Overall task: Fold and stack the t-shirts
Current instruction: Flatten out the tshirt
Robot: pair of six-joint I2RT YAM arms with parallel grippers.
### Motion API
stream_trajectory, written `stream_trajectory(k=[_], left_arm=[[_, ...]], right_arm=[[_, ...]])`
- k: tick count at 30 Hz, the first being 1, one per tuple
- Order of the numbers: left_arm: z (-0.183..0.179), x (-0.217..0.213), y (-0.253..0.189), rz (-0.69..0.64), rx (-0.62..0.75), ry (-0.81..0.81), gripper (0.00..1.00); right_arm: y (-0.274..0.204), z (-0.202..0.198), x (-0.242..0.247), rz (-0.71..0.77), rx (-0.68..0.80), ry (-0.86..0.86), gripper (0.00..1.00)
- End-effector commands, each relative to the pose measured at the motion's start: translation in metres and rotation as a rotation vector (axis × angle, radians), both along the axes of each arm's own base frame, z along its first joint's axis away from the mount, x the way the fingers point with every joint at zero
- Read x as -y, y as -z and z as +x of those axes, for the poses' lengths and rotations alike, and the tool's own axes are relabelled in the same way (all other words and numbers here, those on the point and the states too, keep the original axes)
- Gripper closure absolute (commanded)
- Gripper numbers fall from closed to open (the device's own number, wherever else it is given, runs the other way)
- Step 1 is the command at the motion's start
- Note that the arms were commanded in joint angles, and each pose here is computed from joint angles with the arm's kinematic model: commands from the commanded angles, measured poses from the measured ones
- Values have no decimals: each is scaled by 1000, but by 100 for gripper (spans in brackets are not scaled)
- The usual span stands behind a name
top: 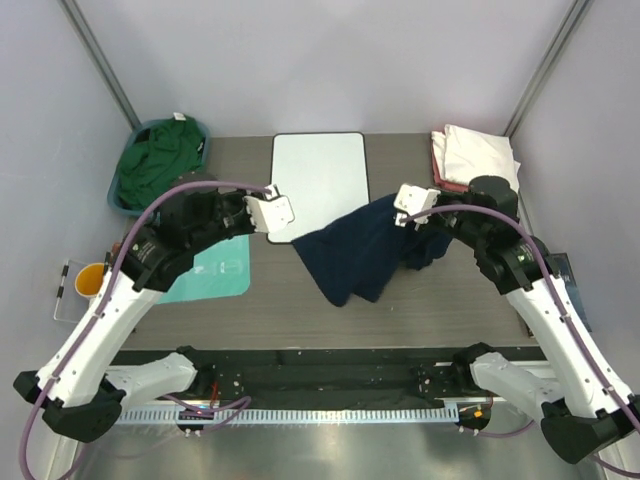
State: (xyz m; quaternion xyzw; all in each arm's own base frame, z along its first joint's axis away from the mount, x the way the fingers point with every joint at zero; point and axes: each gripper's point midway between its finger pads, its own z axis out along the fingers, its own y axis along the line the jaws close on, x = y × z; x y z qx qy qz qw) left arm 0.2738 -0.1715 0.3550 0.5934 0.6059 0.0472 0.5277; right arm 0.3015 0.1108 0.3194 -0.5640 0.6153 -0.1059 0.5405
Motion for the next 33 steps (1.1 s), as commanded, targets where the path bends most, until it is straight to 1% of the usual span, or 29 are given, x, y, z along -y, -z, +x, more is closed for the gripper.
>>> stream_trajectory(k=[1,2,4,5,6,7,8,9,10,11,12,14,15,16,17,18,19,21,23,24,25,28,29,30,31,33], left_arm=[[27,-24,52,160,-4,-107,100],[35,-21,68,166,4,-105,100],[38,-8,89,164,-30,-59,100],[37,-1,98,157,-61,-38,96],[32,21,100,106,-85,41,81],[31,32,103,81,-98,69,59],[33,45,118,73,-127,88,29],[30,60,124,53,-133,115,20],[39,77,117,4,-70,127,15],[36,84,143,18,-98,134,7],[28,99,155,31,-105,179,7],[22,112,188,79,-130,215,6],[16,121,198,87,-145,234,5],[18,125,201,75,-157,236,5],[20,128,208,81,-176,230,5],[23,130,221,102,-202,224,6],[29,134,222,107,-191,215,7],[36,140,235,116,-201,207,7],[41,149,235,87,-209,207,7],[42,152,240,86,-230,204,7],[42,157,236,60,-246,200,8],[28,161,239,40,-286,252,8],[21,163,242,34,-304,264,8],[17,164,243,32,-314,272,8],[10,164,248,39,-326,282,8],[-6,172,251,35,-349,321,8]], right_arm=[[-32,21,-17,20,206,-68,99],[-10,35,-19,-6,155,-58,99],[4,55,-15,-41,150,-1,99],[30,70,-16,-69,101,18,99],[39,80,-8,-100,102,74,99],[41,93,-8,-107,131,94,99],[51,100,-8,-116,124,105,99],[69,112,-4,-145,105,149,99],[66,120,-3,-140,141,174,99],[77,122,-2,-152,129,178,99],[80,129,-3,-152,148,186,99],[81,139,4,-181,206,247,98],[85,145,7,-187,215,280,90],[78,153,11,-178,255,323,77],[77,157,22,-193,265,397,67],[74,160,29,-192,272,441,44],[78,166,33,-201,258,466,37],[77,168,45,-182,252,518,28],[80,169,49,-192,235,526,27],[82,169,51,-203,232,530,26],[83,170,58,-212,231,546,26],[73,176,84,-200,247,643,26],[77,180,93,-197,231,676,26],[78,181,105,-183,219,731,26],[67,185,124,-158,230,791,26],[76,187,144,-158,176,862,26]])
